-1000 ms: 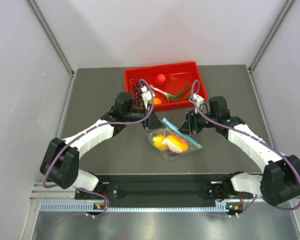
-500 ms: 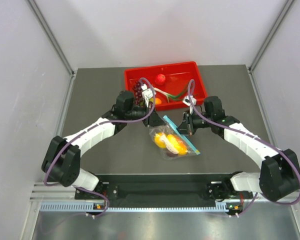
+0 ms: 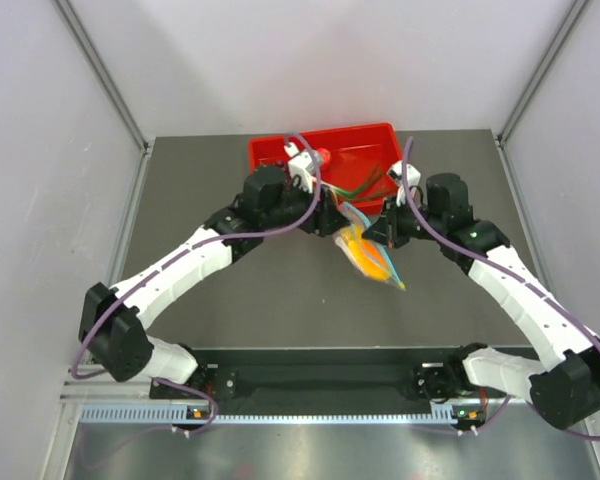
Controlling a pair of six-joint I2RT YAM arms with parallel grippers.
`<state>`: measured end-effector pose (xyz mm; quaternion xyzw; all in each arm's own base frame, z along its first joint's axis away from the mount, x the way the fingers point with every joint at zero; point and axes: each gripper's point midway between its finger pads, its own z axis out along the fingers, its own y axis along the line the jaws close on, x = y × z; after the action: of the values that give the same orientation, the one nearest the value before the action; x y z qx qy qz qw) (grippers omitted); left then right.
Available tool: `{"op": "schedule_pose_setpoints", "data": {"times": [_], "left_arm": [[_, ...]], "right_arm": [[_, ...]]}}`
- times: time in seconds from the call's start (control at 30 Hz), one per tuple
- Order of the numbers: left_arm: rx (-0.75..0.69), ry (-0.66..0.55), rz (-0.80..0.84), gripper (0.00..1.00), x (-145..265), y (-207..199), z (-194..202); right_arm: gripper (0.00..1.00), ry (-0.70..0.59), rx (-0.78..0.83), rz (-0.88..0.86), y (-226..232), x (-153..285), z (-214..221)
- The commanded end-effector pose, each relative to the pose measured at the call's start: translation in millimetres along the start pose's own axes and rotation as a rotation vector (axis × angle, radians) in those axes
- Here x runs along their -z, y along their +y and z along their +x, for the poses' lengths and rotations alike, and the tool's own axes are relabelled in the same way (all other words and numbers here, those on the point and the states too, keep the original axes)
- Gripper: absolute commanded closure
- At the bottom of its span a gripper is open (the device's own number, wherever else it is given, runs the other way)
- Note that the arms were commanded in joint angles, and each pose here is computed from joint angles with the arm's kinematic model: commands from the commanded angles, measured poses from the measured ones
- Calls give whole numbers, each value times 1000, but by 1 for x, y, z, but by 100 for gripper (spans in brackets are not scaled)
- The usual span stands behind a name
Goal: Open the zip-top bag and remove the fake food
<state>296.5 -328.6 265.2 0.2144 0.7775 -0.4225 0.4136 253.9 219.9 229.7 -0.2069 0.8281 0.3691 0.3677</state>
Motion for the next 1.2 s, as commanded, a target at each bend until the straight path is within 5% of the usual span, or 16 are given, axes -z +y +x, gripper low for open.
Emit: {"op": "schedule_pose_setpoints", "data": {"times": [0.0, 0.13, 0.43, 0.7, 0.8, 1.03, 1.13, 1.17], "left_arm": [[49, 60, 7, 33, -18, -32, 17], [100, 111, 51, 31, -45, -53, 42], [139, 204, -158, 37, -48, -22, 76], [175, 269, -209, 74, -35, -18, 100], [183, 290, -240, 100, -30, -13, 109], [189, 318, -222, 100, -23, -19, 111], [192, 314, -162, 100, -31, -34, 98], [191, 310, -153, 100, -32, -37, 93]], "right_arm": [[100, -23, 4, 81, -4, 5, -12], [100, 8, -28, 145, -19, -5, 1], [100, -10, -77, 184, -26, -10, 10], [100, -28, -141, 350, -53, 0, 18], [100, -37, -153, 425, -64, 7, 21], [99, -47, -129, 474, -69, 18, 19], [78, -52, -67, 395, -50, 24, 5], [62, -54, -22, 346, -39, 27, 0]]}}
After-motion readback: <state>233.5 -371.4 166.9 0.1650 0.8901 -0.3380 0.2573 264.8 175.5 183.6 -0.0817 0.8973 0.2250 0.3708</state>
